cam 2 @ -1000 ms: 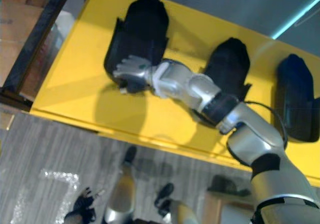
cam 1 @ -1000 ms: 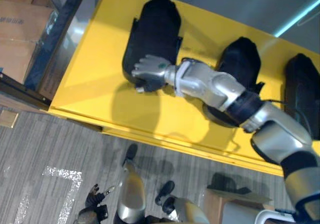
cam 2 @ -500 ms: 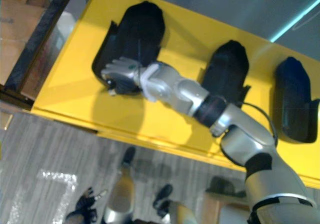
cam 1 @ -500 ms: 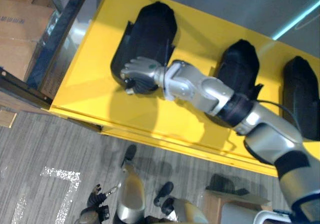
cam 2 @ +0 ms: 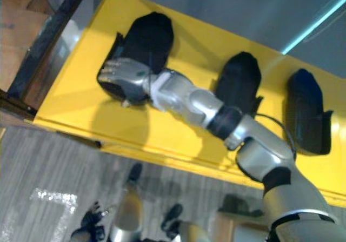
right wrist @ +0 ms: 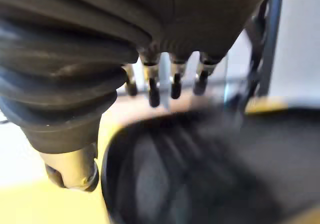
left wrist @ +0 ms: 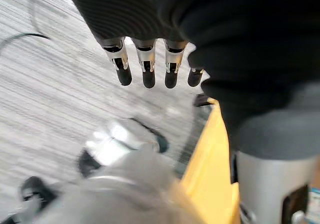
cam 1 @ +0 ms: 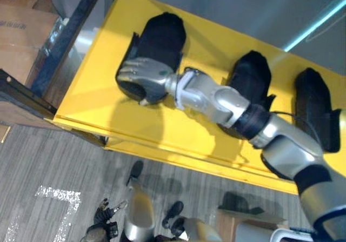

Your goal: Walk over and take plastic housings, then place them on the shelf

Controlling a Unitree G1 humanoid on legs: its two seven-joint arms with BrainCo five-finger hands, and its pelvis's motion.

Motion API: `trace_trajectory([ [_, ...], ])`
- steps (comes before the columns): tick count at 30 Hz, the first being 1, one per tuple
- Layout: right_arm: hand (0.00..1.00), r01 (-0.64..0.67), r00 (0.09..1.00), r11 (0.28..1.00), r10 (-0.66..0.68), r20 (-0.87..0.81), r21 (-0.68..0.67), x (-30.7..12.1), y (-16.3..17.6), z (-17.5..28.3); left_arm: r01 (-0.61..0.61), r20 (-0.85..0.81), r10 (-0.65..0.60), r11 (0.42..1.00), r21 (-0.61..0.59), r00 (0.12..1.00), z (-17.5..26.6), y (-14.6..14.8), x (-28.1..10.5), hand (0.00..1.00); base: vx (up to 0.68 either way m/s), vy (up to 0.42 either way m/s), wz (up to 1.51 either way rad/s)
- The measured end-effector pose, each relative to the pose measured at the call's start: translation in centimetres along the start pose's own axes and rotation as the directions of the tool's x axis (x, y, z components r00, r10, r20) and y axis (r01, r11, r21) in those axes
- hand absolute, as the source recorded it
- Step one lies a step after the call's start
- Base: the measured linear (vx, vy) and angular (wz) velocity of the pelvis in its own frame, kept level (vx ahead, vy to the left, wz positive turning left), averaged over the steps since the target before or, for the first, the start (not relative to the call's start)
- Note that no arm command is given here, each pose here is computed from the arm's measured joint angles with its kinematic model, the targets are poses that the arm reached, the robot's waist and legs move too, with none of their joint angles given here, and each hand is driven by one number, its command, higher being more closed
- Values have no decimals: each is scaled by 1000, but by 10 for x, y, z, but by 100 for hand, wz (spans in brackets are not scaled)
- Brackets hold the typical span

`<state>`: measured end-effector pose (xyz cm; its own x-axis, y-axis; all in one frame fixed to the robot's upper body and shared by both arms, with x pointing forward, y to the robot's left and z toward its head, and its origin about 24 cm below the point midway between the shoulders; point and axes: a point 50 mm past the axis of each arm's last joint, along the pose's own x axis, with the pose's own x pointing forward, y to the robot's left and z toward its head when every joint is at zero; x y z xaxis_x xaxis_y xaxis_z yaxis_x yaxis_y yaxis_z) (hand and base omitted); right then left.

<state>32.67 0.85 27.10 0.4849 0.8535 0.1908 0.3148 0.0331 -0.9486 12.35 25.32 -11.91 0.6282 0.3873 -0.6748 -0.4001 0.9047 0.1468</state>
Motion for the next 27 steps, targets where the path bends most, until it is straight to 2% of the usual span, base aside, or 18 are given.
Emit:
trace_trajectory([
  [4, 0, 172, 985, 980, -172, 12, -104, -29, -51, -9, -42, 37, 43, 999, -24, 998, 5, 8, 1, 0, 40, 16, -34],
  [8, 0, 249, 967, 948, -255, -7, -196, -67, -87, -22, -54, 39, 56, 998, -29, 998, 6, 11, 1, 0, 25, 15, -29],
  [12, 0, 327, 931, 923, -351, -96, -205, -115, -105, -37, -73, 19, 74, 997, -28, 997, -3, 14, -2, 0, -6, 9, -35],
  [16, 0, 477, 816, 862, -507, -278, -174, -180, -105, -58, -80, -27, 79, 996, -42, 997, -18, 10, -5, 0, -26, 6, -37],
  [20, 0, 591, 647, 794, -572, -505, -142, -247, -81, -78, -83, -64, 78, 994, -65, 995, -33, 4, -11, 0, -60, 19, -25],
  [22, 0, 697, 486, 710, -571, -661, -101, -290, -46, -79, -88, -90, 82, 994, -71, 993, -44, 3, -17, 0, -36, 14, -22],
  [23, 0, 712, 445, 695, -560, -699, -103, -300, -34, -78, -89, -98, 82, 993, -71, 992, -47, 3, -19, 0, -17, 8, -11],
  [25, 0, 762, 258, 638, -460, -850, -115, -337, 20, -62, -98, -130, 88, 993, -69, 988, -57, 3, -25, 0, -4, 8, -12],
  [26, 0, 773, 205, 622, -430, -880, -124, -346, 34, -56, -101, -135, 92, 992, -68, 987, -59, 4, -26, 0, 2, 10, -8],
  [27, 0, 798, 104, 586, -365, -925, -141, -361, 60, -42, -115, -143, 104, 991, -68, 984, -62, 5, -28, 0, 0, 16, -4],
])
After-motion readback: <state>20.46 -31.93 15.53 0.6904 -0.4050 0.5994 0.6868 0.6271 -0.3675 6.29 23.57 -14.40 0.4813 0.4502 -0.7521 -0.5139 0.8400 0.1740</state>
